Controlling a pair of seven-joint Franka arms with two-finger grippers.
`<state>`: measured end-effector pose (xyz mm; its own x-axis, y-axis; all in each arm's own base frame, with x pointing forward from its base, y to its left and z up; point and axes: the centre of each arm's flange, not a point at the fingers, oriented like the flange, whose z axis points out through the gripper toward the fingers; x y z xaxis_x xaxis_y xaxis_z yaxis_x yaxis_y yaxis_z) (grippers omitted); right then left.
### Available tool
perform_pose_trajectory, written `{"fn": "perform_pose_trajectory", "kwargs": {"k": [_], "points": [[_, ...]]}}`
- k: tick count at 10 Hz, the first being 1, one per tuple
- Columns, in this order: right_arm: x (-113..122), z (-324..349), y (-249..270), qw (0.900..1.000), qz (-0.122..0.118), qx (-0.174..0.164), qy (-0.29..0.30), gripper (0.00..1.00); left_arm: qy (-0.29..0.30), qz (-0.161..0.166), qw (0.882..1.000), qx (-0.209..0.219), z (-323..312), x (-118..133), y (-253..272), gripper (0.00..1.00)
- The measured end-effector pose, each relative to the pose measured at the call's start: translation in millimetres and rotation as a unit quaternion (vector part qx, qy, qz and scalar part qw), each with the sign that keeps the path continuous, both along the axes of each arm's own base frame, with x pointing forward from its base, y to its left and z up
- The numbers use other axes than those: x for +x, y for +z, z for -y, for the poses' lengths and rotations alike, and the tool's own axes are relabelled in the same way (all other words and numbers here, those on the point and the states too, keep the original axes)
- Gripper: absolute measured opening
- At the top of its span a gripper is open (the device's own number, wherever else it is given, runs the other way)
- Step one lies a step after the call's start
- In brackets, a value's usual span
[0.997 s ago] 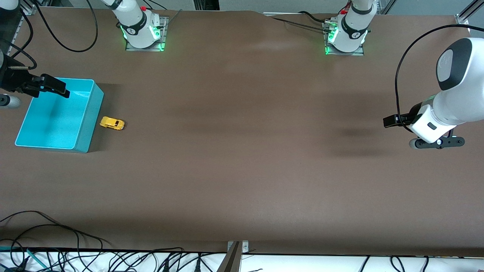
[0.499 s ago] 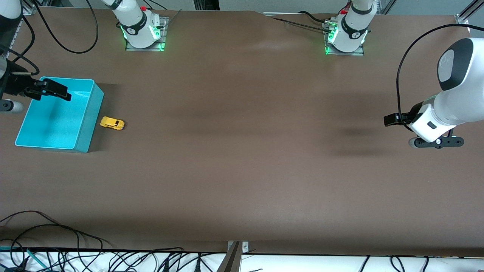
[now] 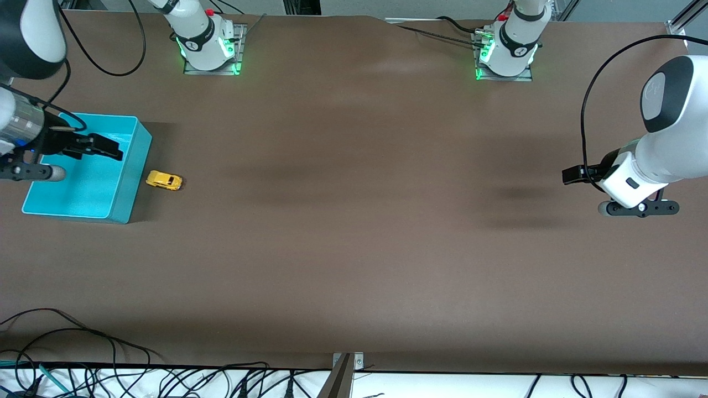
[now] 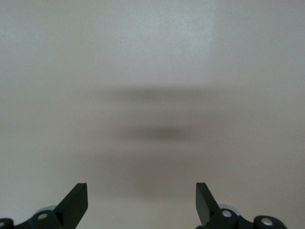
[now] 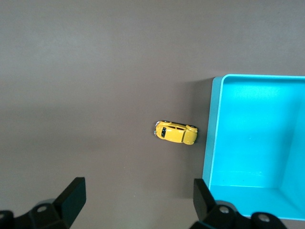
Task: Wind up and store yellow beetle car
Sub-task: 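Reach the right gripper toward the yellow car beside the bin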
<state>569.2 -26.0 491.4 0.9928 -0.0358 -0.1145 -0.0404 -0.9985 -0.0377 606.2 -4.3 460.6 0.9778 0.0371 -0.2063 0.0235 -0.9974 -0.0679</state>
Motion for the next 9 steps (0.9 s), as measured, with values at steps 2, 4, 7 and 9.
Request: {"fn": "perform_pose_trajectory", "kwargs": {"k": [2,4,7,9], "points": [[-2,0,-23,1.000,0.003,-0.001,-0.001,1.00,0.000,0.000,1.000,0.000,0,0,0,1.00],[-7,2,-49,1.000,0.005,-0.008,0.003,1.00,0.000,0.000,1.000,0.000,0,0,0,1.00],[-14,2,-73,0.999,0.000,-0.025,0.033,1.00,0.000,0.000,1.000,0.000,0,0,0,1.00],[-21,-4,-97,0.998,0.003,-0.028,0.049,1.00,0.000,0.000,1.000,0.000,0,0,0,1.00]]}}
